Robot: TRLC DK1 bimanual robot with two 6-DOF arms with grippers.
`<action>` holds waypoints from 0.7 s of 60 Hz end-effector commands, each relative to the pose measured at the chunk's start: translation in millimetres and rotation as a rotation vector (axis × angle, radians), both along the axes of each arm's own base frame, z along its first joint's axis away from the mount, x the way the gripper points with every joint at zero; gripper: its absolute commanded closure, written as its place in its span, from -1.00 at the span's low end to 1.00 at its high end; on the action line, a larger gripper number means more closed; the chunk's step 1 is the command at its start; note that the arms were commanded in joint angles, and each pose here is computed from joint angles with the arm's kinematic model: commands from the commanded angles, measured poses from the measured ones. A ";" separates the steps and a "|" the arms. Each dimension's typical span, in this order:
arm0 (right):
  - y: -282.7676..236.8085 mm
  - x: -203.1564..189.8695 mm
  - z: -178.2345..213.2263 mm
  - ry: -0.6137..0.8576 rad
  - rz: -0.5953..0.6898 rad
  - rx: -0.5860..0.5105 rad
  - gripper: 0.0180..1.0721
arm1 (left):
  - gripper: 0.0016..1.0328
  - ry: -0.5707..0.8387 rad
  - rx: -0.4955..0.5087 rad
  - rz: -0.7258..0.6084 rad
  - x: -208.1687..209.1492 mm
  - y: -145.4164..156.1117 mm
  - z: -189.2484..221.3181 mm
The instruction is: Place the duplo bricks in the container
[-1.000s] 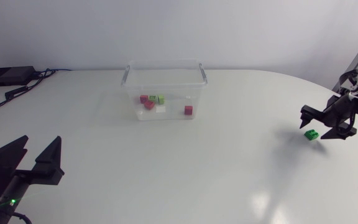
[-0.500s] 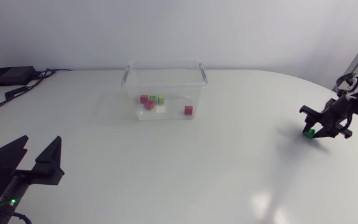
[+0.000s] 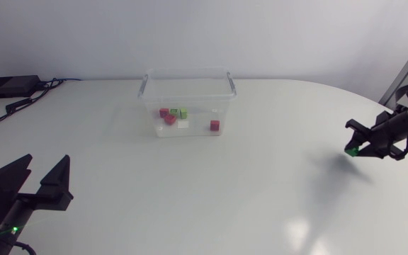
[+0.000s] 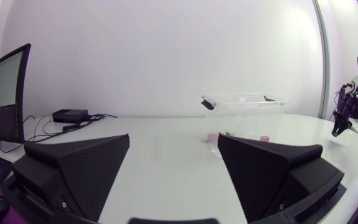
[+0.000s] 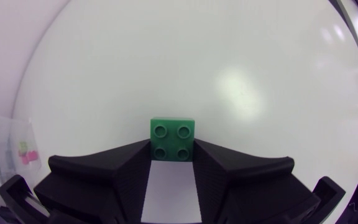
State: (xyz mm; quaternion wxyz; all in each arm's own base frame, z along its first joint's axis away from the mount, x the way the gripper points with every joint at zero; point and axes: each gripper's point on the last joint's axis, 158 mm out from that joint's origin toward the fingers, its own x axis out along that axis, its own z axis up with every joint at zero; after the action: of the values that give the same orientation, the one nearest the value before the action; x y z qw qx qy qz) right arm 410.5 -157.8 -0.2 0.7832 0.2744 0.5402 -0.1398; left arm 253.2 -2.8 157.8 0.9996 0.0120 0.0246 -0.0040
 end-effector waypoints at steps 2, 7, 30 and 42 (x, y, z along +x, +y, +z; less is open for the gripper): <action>54.2 21.0 67.3 -0.172 0.149 -0.049 0.89 | -0.92 -0.001 0.003 0.000 0.3 -0.4 -4.8; 100.5 27.7 106.6 -0.262 0.245 -0.071 0.89 | -0.92 -0.001 0.003 0.000 0.3 -0.4 -4.8; 255.7 29.9 182.4 -0.443 0.530 -0.117 0.89 | -0.92 0.001 0.003 0.000 0.3 -0.4 -5.2; 330.6 103.0 216.6 -0.522 0.605 -0.161 -0.18 | -0.92 -0.001 0.003 0.000 0.3 -0.4 -4.8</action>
State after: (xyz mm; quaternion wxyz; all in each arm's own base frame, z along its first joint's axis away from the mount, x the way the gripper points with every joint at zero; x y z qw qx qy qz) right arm 485.1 133.7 201.8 0.9144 0.0692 0.3817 0.1161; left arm 253.2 -2.8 157.8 0.9996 0.0120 0.0246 -0.0040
